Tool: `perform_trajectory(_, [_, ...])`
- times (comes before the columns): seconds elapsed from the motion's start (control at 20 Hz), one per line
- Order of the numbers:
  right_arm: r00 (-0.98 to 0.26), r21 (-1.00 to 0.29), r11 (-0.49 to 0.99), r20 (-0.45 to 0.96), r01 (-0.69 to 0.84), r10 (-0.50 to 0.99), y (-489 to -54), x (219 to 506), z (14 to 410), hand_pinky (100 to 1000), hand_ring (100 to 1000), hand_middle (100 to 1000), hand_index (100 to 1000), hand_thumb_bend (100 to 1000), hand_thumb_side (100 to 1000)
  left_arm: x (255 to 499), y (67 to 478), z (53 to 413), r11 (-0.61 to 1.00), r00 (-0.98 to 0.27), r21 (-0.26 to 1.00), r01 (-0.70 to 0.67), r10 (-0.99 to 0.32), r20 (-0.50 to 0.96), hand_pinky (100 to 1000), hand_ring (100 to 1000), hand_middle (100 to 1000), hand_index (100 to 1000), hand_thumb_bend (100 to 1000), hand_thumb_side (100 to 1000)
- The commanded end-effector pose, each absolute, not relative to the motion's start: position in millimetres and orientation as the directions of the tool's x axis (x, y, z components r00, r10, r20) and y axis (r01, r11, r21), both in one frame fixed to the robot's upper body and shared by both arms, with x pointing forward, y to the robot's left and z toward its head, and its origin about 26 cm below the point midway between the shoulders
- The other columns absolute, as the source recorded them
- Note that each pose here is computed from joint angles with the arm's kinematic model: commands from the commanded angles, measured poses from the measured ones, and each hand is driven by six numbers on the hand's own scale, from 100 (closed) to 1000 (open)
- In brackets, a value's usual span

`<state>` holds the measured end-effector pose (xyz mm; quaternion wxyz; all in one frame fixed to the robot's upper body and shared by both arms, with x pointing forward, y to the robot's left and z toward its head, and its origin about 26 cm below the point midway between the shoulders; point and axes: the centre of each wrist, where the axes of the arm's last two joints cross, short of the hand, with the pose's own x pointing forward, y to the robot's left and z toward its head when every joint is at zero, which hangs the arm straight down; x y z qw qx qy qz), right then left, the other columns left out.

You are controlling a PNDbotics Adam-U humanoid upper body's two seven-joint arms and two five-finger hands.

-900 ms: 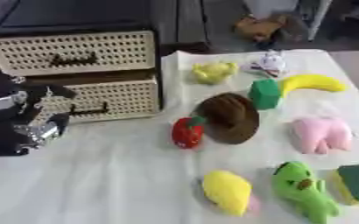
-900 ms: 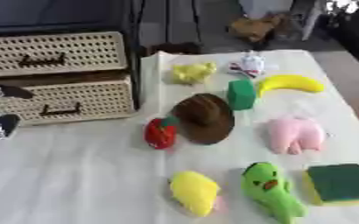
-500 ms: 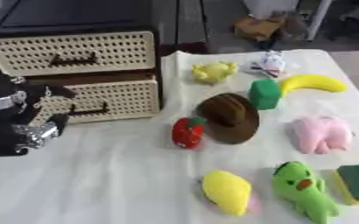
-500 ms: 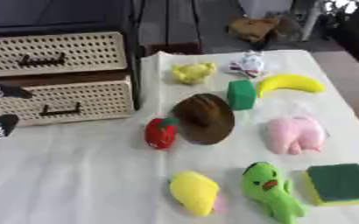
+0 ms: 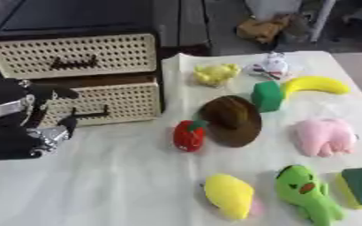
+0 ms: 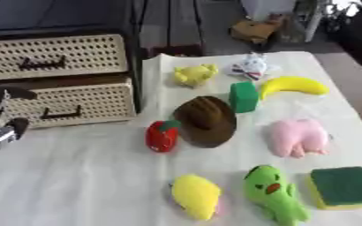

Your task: Pick up objects from table and place into drawer.

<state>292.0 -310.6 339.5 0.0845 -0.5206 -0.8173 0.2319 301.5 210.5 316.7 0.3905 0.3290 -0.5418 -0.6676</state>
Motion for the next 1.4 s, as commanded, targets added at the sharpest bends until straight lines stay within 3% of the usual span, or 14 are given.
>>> perform_trajectory(0.05, [-0.447,-0.452,0.347,-0.134,0.822,0.884,-309.5,286.1,350.0,758,879,861,895,100,1000,305.1,208.3,319.6,-0.111,-0.434,0.977,0.184,-0.901,-0.021,100,193,307,1000,122,934])
perform_trajectory(0.35, [-0.453,-0.454,0.352,-0.133,0.819,0.882,-309.7,286.3,349.1,759,879,860,894,100,1000,323.7,203.2,311.6,-0.101,-0.389,0.974,0.203,-0.921,-0.014,100,198,317,1000,119,933])
perform_trajectory(0.65, [-0.457,-0.454,0.356,-0.132,0.817,0.88,-309.3,286.4,349.0,763,879,858,893,100,1000,345.5,201.9,301.4,-0.058,-0.332,0.967,0.246,-0.943,0.028,100,202,310,1000,112,859])
perform_trajectory(0.7, [-0.457,-0.454,0.356,-0.132,0.817,0.88,-309.2,286.4,349.1,764,879,858,893,100,1000,348.7,201.9,299.4,-0.053,-0.324,0.967,0.249,-0.946,0.032,100,202,310,1000,111,888])
perform_trajectory(1.4, [-0.465,-0.446,0.367,-0.13,0.817,0.876,-307.4,286.7,350.5,765,879,856,893,100,1000,390.9,211.9,274.9,-0.044,-0.26,0.966,0.255,-0.965,0.025,110,217,317,1000,100,878])
